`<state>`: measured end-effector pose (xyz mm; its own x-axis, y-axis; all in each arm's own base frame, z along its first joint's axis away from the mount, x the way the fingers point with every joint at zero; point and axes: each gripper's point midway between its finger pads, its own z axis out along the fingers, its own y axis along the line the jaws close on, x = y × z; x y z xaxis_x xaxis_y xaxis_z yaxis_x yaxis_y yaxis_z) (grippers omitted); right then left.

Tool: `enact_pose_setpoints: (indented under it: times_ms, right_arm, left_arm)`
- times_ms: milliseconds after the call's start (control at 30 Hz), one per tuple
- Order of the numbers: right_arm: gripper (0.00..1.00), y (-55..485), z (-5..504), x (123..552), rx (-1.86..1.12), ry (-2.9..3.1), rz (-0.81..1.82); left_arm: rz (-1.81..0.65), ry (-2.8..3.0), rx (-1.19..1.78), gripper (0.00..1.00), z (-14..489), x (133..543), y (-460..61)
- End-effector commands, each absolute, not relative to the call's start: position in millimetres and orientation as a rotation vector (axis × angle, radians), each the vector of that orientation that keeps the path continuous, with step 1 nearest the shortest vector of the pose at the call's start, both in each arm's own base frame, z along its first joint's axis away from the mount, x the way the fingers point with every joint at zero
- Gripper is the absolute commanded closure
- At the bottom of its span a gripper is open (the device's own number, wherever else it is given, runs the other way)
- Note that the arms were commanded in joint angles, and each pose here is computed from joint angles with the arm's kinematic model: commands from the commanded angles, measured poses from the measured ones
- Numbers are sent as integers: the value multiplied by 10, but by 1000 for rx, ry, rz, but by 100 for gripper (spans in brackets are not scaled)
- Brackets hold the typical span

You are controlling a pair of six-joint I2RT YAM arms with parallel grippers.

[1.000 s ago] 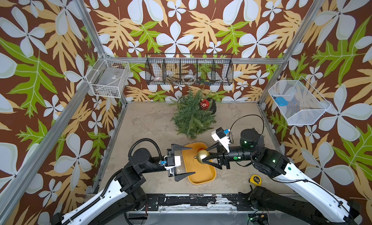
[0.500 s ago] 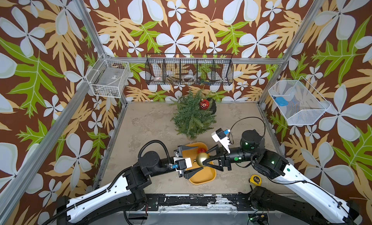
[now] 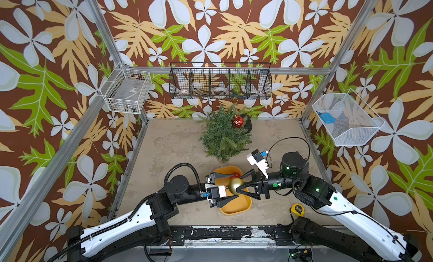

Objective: Decorate the small christmas tree with ornaments
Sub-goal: Adjust the ornament.

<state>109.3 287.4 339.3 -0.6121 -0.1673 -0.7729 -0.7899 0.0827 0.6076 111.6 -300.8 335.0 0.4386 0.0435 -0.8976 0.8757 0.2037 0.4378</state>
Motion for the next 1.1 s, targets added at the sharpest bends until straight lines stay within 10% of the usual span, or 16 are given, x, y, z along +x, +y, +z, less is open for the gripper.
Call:
enact_pose_setpoints:
  times_ms: [0,533,1067]
  right_arm:
    - [39,2875,3441,1081,-944,1822,1581]
    - [26,2883,3443,1076,-938,1822,1598]
    - [34,2909,3420,1095,-921,1836,1616]
  left_arm:
    - [-743,910,1220,30,3483,1072,-3006]
    - [-748,904,1205,44,3532,1059,-2975]
    - [-736,924,1208,45,3492,1108,-3015]
